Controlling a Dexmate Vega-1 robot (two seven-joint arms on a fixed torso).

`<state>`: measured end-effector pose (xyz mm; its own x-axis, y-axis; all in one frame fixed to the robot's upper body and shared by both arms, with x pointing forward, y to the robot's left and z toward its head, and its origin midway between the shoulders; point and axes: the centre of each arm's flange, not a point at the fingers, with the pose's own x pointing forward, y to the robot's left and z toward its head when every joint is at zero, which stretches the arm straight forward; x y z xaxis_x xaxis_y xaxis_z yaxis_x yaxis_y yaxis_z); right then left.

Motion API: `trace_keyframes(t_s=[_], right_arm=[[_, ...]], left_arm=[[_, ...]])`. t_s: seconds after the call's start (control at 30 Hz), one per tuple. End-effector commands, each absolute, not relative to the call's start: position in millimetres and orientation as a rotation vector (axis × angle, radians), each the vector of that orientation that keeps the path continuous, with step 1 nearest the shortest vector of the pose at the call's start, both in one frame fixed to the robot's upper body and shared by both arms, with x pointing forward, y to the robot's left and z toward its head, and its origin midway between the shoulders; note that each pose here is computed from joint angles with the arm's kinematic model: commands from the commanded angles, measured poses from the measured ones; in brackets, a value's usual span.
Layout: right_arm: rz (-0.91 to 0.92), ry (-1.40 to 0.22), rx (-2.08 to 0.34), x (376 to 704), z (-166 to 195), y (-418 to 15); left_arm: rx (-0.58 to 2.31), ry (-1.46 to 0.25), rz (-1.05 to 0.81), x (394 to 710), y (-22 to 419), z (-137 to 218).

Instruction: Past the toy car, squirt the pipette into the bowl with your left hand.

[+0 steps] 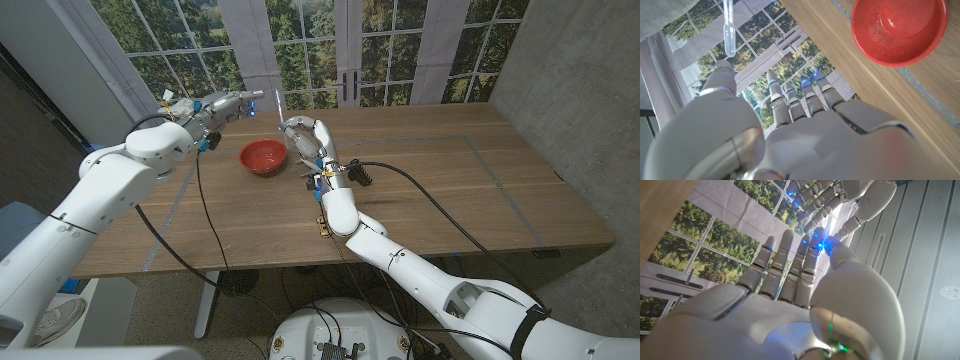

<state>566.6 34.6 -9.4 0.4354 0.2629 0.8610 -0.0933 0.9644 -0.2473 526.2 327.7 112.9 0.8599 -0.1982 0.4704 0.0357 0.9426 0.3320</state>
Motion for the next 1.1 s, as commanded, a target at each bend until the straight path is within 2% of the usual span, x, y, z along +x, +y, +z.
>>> trace_keyframes(t_s=[0.03,0.73,1.1], right_arm=[[0.233,-1.122,-0.183,564,-9,39],[0.232,-1.155,-0.198,561,-7,42],[0.23,-1.161,-0.202,559,-9,40]], left_arm=[[0.252,-0.504,-0.215,537,321,114],[0.258,-0.479,-0.33,549,302,113],[0.145,-0.475,-0.408,553,293,110]])
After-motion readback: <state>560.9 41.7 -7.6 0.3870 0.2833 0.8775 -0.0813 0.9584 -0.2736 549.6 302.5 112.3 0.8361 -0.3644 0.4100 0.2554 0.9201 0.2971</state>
